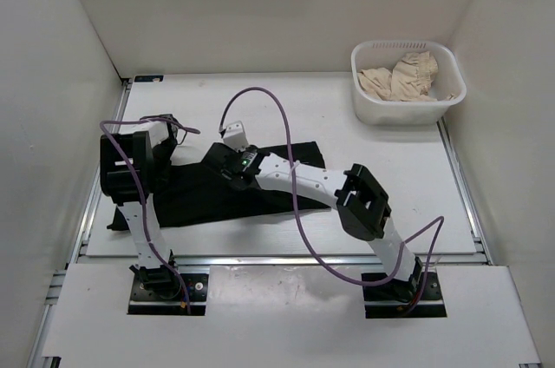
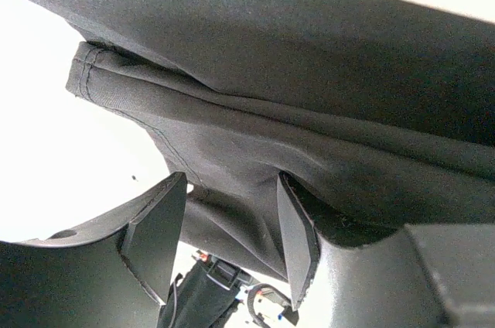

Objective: Fold and stack the trousers
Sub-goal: Fold the trousers

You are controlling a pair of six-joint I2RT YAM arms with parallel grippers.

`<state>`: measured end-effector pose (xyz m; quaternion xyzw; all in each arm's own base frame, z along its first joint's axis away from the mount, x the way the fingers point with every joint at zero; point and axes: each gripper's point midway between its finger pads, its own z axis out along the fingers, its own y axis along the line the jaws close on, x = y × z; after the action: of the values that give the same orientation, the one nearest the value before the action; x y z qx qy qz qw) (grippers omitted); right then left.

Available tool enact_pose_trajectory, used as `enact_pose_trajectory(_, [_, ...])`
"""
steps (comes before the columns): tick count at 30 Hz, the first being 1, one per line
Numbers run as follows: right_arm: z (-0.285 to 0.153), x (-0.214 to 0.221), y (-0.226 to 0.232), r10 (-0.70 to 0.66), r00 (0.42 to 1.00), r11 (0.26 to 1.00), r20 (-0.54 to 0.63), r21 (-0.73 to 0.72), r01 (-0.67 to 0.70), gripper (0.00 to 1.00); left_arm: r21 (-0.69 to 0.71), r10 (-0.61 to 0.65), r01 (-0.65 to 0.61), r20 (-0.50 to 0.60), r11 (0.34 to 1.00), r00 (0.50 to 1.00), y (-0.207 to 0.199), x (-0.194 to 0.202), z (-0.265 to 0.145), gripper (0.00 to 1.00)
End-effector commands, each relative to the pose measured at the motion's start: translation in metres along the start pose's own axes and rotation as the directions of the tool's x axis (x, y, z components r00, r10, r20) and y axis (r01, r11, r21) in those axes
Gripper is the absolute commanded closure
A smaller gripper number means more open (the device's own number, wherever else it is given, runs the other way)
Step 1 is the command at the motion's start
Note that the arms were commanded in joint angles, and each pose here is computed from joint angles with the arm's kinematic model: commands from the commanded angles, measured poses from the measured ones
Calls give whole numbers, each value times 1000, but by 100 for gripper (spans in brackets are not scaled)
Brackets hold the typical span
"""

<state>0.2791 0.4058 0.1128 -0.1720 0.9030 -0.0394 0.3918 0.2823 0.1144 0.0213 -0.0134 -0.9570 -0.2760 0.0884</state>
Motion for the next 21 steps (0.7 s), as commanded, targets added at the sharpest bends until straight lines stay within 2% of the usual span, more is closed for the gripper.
enact_pose_trajectory(1, [10, -24, 30, 48, 997, 995, 54, -91, -43, 98, 135, -95, 81, 103, 988, 990, -36, -37, 10, 37])
enact_pose_trajectory(2, [18, -14, 41, -8, 1000, 992, 30, -127, 12, 78, 135, -95, 81, 103, 988, 990, -36, -37, 10, 37])
enact_pose_trajectory(3, [17, -6, 54, -40, 999, 984, 13, -174, 42, 63, 126, -95, 82, 103, 989, 990, -35, -37, 10, 37])
enact_pose_trajectory(5, [11, 11, 79, -160, 987, 940, -21, -309, 145, 37, 125, -94, 81, 101, 989, 990, -33, -35, 7, 37])
enact_pose_trajectory(7, [-10, 14, 103, -239, 971, 872, 13, -437, 221, 30, 126, -99, 85, 109, 988, 989, -32, -35, 5, 36])
enact_pose_trajectory(9, [-44, 6, 112, -328, 939, 777, 104, -535, 331, 22, 126, -99, 85, 109, 988, 989, -32, -35, 5, 36])
enact_pose_trajectory(11, [-81, -10, 106, -356, 913, 749, 199, -523, 406, 21, 127, -110, 94, 126, 987, 986, -29, -39, 0, 35])
enact_pose_trajectory(12, [-89, -14, 98, -365, 905, 756, 220, -497, 426, 15, 127, -110, 94, 126, 987, 986, -29, -39, 0, 35])
enact_pose_trajectory(13, [-95, -21, 88, -353, 906, 773, 233, -473, 423, 15, 127, -110, 94, 126, 987, 986, -27, -40, -2, 33])
enact_pose_trajectory(14, [-108, -42, 69, -295, 918, 806, 264, -448, 388, 15, 127, -110, 94, 126, 987, 986, -27, -40, -2, 33])
enact_pose_trajectory(15, [-99, -38, 52, -269, 936, 838, 227, -424, 344, 14, 128, -121, 103, 143, 986, 982, -24, -44, -7, 33])
enact_pose_trajectory(16, [-106, -50, 36, -211, 948, 860, 238, -416, 296, 14, 130, -133, 115, 146, 985, 980, -20, -46, -7, 33])
enact_pose_trajectory(17, [-101, -51, 25, -184, 958, 875, 218, -408, 261, 17, 130, -134, 115, 146, 985, 980, -18, -44, -10, 33])
enact_pose_trajectory(20, [-54, -38, -20, -65, 995, 924, 72, -373, 88, 36, 140, -145, 122, 164, 983, 976, -14, -46, -20, 32])
enact_pose_trajectory(21, [-44, -31, -25, -26, 999, 923, 18, -383, 31, 48, 142, -159, 135, 169, 981, 973, -9, -46, -21, 31])
